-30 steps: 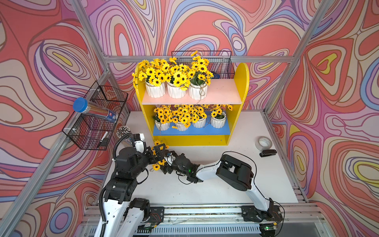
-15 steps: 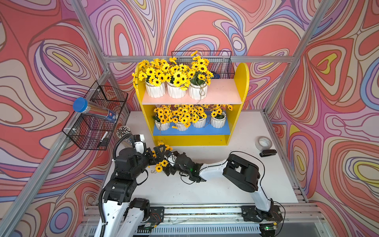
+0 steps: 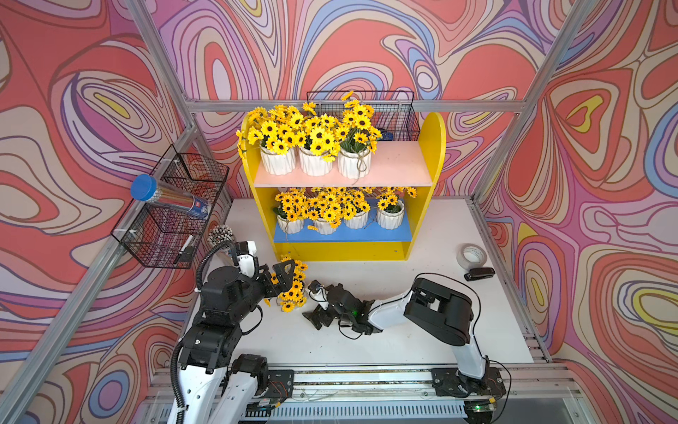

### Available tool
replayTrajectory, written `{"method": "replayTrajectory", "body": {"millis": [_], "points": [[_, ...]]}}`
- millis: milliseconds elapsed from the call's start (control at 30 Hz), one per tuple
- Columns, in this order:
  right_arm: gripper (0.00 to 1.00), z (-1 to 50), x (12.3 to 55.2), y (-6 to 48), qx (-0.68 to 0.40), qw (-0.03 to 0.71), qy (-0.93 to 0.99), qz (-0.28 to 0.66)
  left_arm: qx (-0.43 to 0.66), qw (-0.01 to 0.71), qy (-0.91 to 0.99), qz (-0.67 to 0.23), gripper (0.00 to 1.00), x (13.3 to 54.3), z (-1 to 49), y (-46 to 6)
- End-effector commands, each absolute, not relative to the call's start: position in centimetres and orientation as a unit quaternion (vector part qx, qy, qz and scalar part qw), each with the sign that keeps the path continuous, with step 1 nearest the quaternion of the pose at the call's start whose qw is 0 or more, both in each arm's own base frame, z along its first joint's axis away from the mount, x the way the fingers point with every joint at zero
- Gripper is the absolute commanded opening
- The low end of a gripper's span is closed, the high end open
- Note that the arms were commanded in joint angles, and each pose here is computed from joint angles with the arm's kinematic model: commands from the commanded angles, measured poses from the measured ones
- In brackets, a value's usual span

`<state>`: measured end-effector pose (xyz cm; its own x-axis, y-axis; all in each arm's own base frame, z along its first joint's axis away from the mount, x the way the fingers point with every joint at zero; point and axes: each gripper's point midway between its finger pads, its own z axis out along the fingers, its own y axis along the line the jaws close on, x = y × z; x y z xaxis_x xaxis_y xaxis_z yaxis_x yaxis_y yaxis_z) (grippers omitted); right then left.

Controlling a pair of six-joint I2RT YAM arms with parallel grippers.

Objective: Take the sunflower pots off the shelves
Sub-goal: Place the sunflower pot at the center of the board, then pick up the sunflower pot from the shelf.

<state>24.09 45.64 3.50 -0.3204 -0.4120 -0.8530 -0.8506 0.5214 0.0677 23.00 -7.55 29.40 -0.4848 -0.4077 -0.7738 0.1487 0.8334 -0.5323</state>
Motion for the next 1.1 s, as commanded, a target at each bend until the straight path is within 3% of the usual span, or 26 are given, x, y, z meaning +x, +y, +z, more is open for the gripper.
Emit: {"method": "replayTrajectory", "body": {"millis": [0, 233, 433, 667, 967, 1067], "points": [[0.98, 6.3, 23.2, 43.8, -0.391, 0.416, 0.776, 0.267, -0.070, 0.497, 0.818, -0.280, 1.00, 22.6, 30.0, -7.8], [0.98, 12.4, 23.9, 37.6, -0.373, 0.468, 0.781, 0.177, -0.071, 0.494, 0.816, -0.293, 1.00, 23.1, 30.2, -8.2], [0.98, 17.8, 25.4, 36.3, -0.360, 0.509, 0.771, 0.130, -0.068, 0.489, 0.811, -0.313, 1.00, 23.5, 30.5, -8.9], [0.98, 25.2, 25.5, 34.8, -0.315, 0.570, 0.743, 0.153, -0.052, 0.492, 0.807, -0.321, 1.00, 23.6, 32.4, -9.4], [0.98, 35.1, 27.7, 30.6, -0.226, 0.665, 0.707, 0.080, -0.031, 0.490, 0.804, -0.336, 0.99, 25.5, 32.6, -10.4], [0.98, 37.2, 28.2, 30.9, -0.241, 0.670, 0.699, 0.067, -0.022, 0.485, 0.806, -0.338, 0.99, 26.0, 32.1, -10.8]]}}
